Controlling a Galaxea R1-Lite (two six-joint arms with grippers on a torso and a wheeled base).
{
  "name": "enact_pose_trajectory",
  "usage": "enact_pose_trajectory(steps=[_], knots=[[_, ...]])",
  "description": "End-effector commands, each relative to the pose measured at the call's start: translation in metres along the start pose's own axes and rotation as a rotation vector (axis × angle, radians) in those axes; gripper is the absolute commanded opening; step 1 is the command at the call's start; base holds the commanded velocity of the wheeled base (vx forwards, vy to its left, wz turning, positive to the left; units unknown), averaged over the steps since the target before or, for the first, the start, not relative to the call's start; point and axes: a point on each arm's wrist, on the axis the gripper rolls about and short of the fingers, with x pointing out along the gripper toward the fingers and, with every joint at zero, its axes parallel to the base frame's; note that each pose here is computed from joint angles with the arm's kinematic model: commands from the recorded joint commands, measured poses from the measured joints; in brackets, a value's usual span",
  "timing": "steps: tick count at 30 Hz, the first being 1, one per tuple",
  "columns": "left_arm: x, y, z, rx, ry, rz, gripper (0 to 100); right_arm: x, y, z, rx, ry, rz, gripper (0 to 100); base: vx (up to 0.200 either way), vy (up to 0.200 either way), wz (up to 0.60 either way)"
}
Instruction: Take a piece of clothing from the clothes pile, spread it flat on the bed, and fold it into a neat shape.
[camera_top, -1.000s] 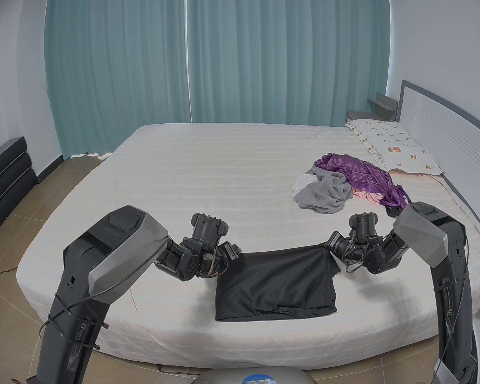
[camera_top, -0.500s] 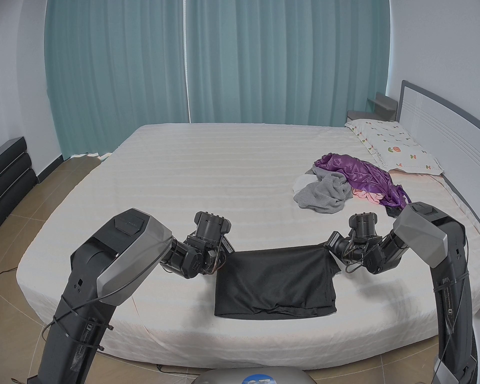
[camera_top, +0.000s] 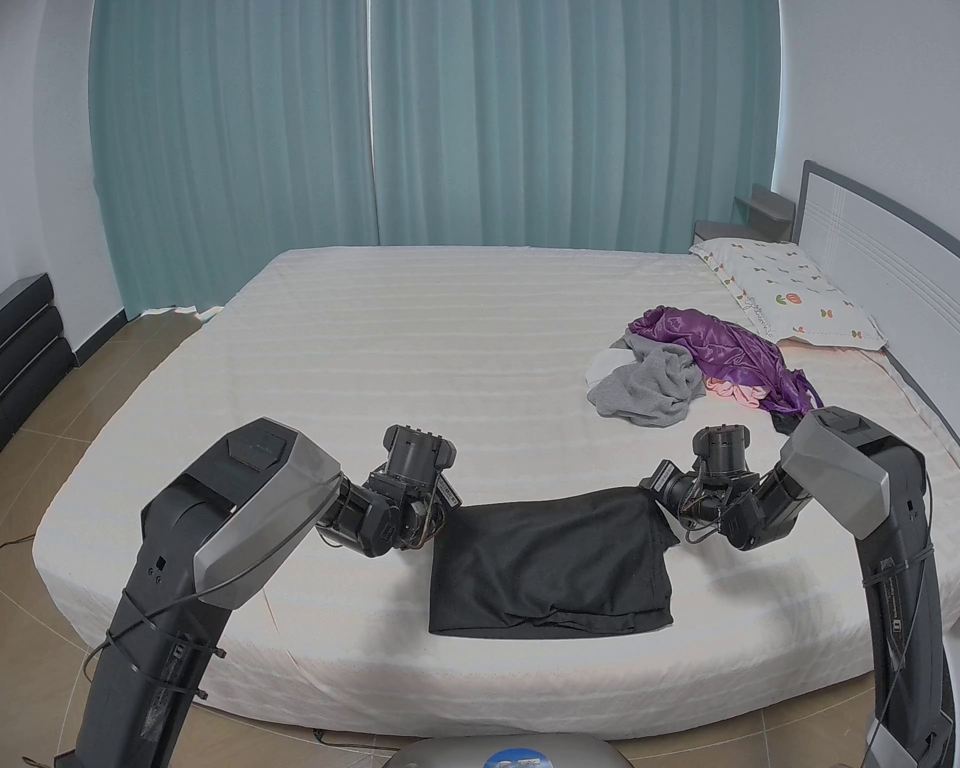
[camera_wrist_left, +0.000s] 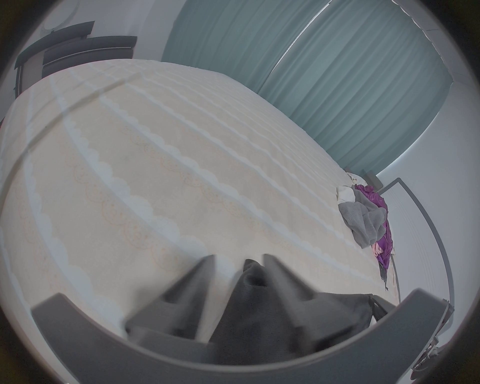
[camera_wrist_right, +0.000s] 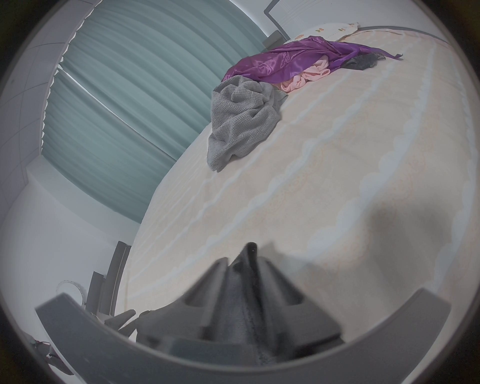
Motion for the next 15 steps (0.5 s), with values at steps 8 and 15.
enact_pose_trajectory(steps=[8, 15], knots=[[-0.023, 0.009, 0.022, -0.101, 0.000, 0.015, 100, -0.059, 0.011, 0.006, 0.013, -0.004, 0.067, 100, 0.000, 0.000, 0.00], [-0.071, 0.034, 0.040, -0.199, 0.103, 0.009, 100, -0.127, 0.008, -0.022, 0.004, 0.134, 0.128, 100, 0.000, 0.000, 0.00]])
